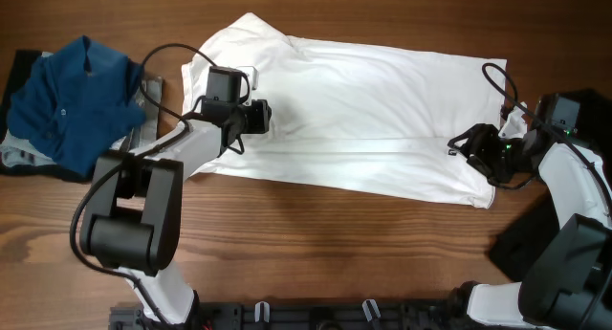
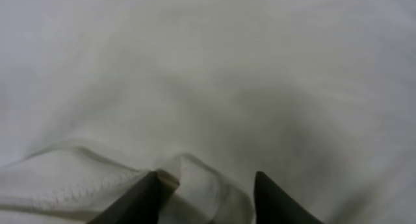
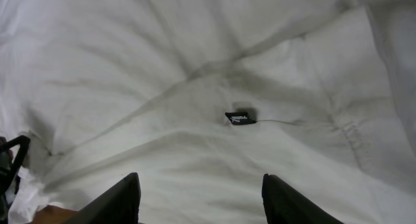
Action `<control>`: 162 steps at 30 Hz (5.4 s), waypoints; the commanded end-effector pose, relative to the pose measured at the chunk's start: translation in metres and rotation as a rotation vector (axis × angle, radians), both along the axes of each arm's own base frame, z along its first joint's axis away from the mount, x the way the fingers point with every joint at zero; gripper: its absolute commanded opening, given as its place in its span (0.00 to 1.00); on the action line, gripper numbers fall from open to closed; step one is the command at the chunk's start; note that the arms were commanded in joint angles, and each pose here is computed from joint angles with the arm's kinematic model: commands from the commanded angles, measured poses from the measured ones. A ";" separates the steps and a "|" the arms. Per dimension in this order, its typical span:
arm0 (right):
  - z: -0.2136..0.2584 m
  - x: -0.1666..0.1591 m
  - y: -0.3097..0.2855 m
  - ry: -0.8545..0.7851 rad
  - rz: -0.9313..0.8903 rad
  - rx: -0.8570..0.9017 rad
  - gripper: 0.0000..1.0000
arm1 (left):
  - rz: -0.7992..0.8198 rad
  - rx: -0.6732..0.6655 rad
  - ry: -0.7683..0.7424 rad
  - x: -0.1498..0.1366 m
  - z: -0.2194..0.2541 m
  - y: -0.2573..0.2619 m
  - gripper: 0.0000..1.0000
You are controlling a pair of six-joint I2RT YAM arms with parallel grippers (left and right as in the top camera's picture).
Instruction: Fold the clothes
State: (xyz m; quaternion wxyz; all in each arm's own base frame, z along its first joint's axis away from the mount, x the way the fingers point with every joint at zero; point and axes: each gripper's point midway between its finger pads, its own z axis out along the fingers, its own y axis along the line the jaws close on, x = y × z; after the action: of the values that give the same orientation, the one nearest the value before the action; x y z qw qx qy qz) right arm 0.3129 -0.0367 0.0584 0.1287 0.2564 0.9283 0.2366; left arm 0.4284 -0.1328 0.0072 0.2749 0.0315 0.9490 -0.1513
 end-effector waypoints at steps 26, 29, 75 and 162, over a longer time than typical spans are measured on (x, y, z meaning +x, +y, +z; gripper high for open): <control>0.011 0.006 0.002 -0.039 0.011 0.000 0.61 | -0.042 -0.145 -0.199 0.007 0.107 -0.048 0.04; 0.011 0.006 0.002 -0.040 0.010 0.000 0.61 | -0.091 -0.141 -0.171 -0.002 0.095 -0.069 0.04; 0.011 0.006 0.002 -0.036 0.010 0.001 0.62 | 0.249 0.129 -0.031 0.026 0.002 0.071 0.46; 0.009 0.007 -0.002 -0.035 0.002 -0.021 0.64 | 0.328 0.008 -0.137 0.043 0.050 0.079 0.43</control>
State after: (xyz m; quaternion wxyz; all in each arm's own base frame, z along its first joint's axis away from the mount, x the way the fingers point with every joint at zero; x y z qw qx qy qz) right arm 0.3138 -0.0372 0.0586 0.1309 0.2559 0.9283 0.2358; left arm 0.4697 -0.0762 0.0643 0.3532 -0.0878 0.9188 -0.1527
